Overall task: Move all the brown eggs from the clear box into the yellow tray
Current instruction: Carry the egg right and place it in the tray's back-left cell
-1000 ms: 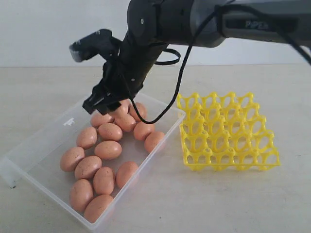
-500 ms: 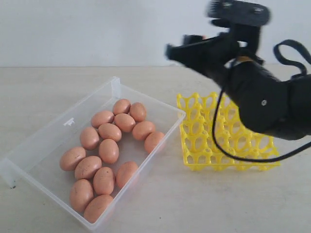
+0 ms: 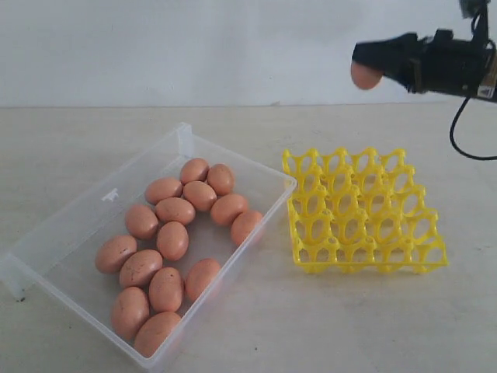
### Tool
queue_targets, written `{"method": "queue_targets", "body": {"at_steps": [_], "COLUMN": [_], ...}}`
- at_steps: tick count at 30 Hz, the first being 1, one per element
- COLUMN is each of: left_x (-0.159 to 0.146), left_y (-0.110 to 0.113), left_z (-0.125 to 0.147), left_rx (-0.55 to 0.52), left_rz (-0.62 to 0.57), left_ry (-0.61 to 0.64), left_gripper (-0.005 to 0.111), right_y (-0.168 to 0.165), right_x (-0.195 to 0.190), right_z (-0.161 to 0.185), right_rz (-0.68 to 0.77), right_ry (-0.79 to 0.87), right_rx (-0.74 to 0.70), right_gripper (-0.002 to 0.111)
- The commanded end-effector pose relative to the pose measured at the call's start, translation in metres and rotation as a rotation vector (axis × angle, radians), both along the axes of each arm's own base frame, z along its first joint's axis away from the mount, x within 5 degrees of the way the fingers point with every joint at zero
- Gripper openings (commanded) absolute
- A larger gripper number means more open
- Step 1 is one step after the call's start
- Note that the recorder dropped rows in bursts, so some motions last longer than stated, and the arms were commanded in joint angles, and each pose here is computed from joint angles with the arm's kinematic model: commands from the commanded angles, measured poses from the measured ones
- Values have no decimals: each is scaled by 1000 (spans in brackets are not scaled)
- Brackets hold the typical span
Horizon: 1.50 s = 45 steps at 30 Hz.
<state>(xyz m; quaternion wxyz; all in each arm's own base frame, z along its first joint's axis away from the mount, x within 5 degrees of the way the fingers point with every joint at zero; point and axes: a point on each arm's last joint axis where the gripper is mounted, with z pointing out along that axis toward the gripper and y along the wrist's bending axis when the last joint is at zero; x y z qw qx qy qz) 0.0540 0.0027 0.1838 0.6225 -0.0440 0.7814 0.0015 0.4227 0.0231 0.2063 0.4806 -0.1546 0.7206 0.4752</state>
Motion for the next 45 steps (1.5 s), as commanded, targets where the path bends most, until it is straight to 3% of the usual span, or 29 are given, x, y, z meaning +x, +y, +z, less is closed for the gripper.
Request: {"method": "queue_targets", "body": {"at_steps": [1,8,11,18,24,30,32,38,41,45], "left_x": [0,0,0,0,0,0,0,0,0,0], "left_y": [0,0,0,0,0,0,0,0,0,0], "left_z": [2,2,2,2,2,2,2,2,2,2], "left_rx": [-7,-7,-7,-7,-7,-7,-7,-7,-7,-7], "left_rz": [-5,-5,-5,-5,-5,-5,-5,-5,-5,-5], "left_ry": [-9,-9,-9,-9,-9,-9,-9,-9,-9,-9], "left_gripper": [-4,-4,-4,-4,-4,-4,-4,-4,-4,-4], "right_y": [12,69,94,107,106,105,105,105,105,105], "right_x": [2,6,15,16,18,20,19,18,18,18], "right_z": [-30,-49,-54,-62,-83,-83,-84,-84,-84,-84], "right_rz": [173,223,105,86,89,74,86,94,94,94], "right_ry": [26,-193,-203,-257,-216,-216,-218,-221,-221,-221], "right_rx": [-113,-337,-444,-580,-600,-610,-619,-621,-621,-621], "right_gripper": [0,0,0,0,0,0,5,48,57,58]}}
